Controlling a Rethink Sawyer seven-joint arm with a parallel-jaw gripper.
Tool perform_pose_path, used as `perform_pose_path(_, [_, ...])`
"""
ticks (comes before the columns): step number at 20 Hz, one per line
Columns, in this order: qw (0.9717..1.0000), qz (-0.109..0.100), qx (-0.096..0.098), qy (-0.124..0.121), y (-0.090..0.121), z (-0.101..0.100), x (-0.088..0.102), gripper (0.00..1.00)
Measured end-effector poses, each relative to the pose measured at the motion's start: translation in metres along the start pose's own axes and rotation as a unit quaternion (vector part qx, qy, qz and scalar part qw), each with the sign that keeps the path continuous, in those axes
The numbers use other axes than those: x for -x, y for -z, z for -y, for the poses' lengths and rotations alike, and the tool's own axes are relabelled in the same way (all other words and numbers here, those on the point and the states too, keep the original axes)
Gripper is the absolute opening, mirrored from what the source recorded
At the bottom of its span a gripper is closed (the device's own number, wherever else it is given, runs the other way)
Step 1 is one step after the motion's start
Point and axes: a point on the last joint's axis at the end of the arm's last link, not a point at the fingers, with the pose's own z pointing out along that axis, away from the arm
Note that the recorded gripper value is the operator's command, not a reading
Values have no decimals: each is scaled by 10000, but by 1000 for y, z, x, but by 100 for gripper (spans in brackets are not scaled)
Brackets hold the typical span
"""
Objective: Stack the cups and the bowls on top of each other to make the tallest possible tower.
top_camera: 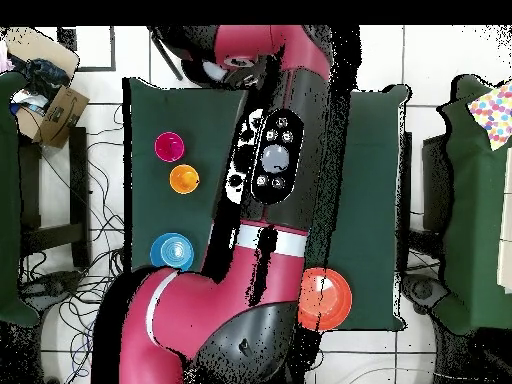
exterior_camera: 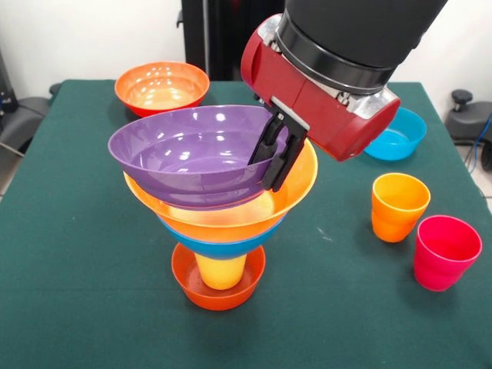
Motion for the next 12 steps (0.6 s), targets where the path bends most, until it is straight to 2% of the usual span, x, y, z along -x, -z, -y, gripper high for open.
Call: perform_pose_path(12, [10000, -22, -14, -7, -1, 1, -1, 0])
